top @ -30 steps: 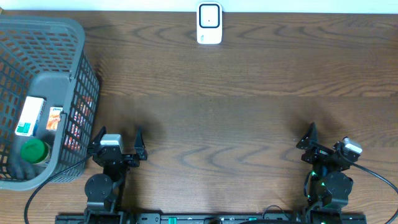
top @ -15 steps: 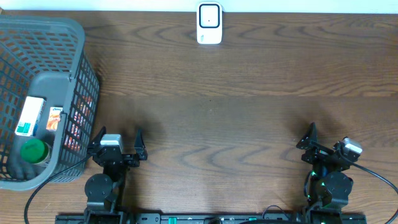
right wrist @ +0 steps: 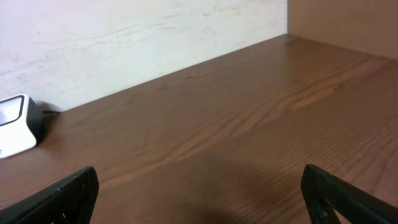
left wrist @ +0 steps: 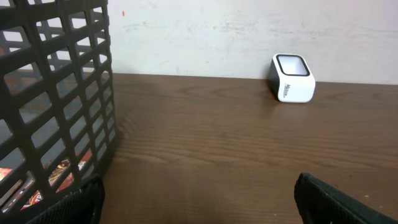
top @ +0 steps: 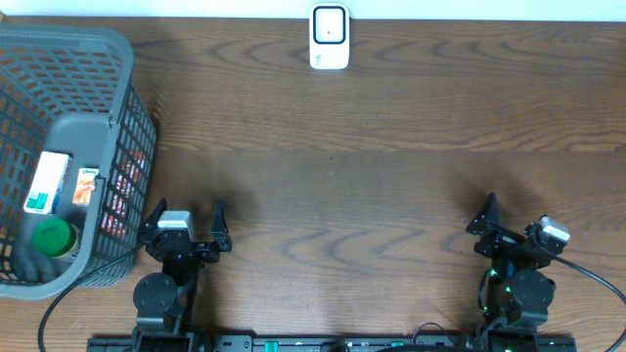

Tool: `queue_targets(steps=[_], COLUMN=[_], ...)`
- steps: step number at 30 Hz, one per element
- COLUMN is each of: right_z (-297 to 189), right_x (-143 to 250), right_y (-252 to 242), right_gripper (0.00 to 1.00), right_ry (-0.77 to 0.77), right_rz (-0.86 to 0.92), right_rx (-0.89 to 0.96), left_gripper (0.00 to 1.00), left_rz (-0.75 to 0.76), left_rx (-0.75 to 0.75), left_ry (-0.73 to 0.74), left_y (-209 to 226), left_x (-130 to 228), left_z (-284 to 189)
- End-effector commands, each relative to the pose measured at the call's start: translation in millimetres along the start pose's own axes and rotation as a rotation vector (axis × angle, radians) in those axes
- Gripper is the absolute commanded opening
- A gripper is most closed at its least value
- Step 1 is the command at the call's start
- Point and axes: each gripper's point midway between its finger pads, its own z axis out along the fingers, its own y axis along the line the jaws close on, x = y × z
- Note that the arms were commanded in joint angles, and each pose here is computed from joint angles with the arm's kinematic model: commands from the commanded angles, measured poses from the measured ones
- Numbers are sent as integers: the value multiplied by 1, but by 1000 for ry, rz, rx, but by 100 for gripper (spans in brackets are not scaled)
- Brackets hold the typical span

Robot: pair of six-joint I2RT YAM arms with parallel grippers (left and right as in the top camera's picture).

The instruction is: Scan the item barcode

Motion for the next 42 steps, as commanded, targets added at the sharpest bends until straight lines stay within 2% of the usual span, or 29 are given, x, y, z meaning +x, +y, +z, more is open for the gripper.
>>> queue_targets(steps=[1,20,28,33,42], right_z=[0,0,0,0,0], right_x=[1,1,1,1,1], right_y=[-3,-3,-3,-3,-3], right_gripper=[99,99,99,99,99], right_ry=[1,1,1,1,1], right_rz=[-16,-16,-16,-17,-16], right_rx=[16,16,16,16,16], left_gripper=[95,95,95,95,95], left_rz=[-1,-28,42,44,-4], left_rx=[-10,35,288,420,515], left_ry=[43,64,92,70,120], left_y=[3,-5,-48,-72,-94], left_x=[18,22,18,-17,-142], left_z=[2,3,-2,-10,-31])
